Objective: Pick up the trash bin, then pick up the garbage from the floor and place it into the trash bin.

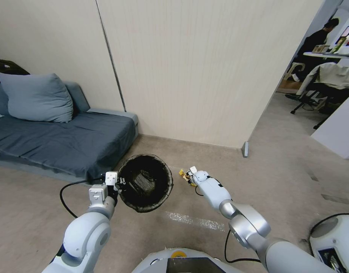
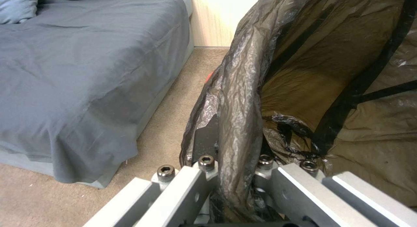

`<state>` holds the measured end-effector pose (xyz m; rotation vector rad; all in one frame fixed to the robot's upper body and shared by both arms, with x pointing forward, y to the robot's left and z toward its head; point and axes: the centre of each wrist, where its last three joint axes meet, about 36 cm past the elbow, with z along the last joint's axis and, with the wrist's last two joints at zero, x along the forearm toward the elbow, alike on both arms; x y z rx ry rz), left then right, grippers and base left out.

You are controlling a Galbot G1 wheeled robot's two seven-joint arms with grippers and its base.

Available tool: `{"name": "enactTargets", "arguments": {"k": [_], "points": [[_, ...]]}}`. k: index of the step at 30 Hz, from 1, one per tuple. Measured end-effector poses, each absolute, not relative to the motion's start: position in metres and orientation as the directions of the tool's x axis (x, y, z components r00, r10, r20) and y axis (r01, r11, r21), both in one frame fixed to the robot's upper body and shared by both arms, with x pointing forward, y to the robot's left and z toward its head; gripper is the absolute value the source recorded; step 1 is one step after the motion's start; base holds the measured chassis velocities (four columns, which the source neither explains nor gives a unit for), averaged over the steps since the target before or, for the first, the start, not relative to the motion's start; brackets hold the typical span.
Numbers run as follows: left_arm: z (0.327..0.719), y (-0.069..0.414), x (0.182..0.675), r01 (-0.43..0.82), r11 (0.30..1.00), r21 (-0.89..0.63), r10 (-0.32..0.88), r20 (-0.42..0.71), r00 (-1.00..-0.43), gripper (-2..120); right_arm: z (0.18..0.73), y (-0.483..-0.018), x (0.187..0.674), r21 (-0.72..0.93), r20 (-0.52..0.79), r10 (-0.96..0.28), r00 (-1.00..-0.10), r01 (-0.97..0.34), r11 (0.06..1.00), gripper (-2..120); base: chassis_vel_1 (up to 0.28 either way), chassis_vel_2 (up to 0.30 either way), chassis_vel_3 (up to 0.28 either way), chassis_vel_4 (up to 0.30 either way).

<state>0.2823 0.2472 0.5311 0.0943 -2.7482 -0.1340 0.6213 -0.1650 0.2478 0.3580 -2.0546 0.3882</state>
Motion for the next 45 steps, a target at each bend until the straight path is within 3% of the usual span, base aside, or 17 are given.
{"name": "enactTargets", "arguments": {"k": [6, 13, 20, 26, 31, 37, 40, 45], "points": [[0.531, 0.247, 0.282, -0.049, 0.993, 0.106, -0.086, 0.374, -0.923, 0, 0.249, -0.170, 0.618, -0.125, 0.866, -0.094, -0.492, -0.395, 0.910, 0, 0.000, 0.000, 0.000, 0.000], [0.531, 0.251, 0.284, -0.055, 0.992, 0.115, -0.095, 0.374, -0.923, 0, 0.292, -0.177, 0.613, -0.049, 0.825, -0.165, -0.541, -0.359, 0.932, 0, 0.000, 0.000, 0.000, 0.000], [0.528, 0.250, 0.285, -0.052, 0.992, 0.111, -0.091, 0.381, -0.920, 0, 0.367, -0.195, 0.598, -0.001, 0.753, -0.229, -0.617, -0.349, 0.937, 0, 0.000, 0.000, 0.000, 0.000], [0.525, 0.251, 0.288, -0.050, 0.992, 0.119, -0.093, 0.388, -0.917, 0, 0.458, -0.256, 0.565, 0.025, 0.618, -0.273, -0.737, -0.329, 0.944, 0, 0.000, 0.000, 0.000, 0.000], [0.519, 0.250, 0.291, -0.047, 0.991, 0.122, -0.092, 0.398, -0.913, 0, 0.538, -0.263, 0.523, 0.098, 0.462, -0.397, -0.793, -0.399, 0.912, 0, 0.000, 0.000, 0.000, 0.000], [0.516, 0.250, 0.293, -0.045, 0.991, 0.126, -0.093, 0.404, -0.910, 0, 0.597, -0.258, 0.488, 0.159, 0.332, -0.509, -0.794, -0.485, 0.860, 0, 0.000, 0.000, 0.000, 0.000], [0.515, 0.250, 0.293, -0.045, 0.991, 0.130, -0.094, 0.406, -0.909, 0, 0.643, -0.246, 0.459, 0.232, 0.232, -0.620, -0.750, -0.576, 0.784, 0, 0.000, 0.000, 0.000, 0.000], [0.514, 0.250, 0.293, -0.045, 0.990, 0.132, -0.096, 0.407, -0.908, 0, 0.673, -0.232, 0.436, 0.289, 0.178, -0.704, -0.687, -0.648, 0.705, 0, 0.000, 0.000, 0.000, 0.000]]}}
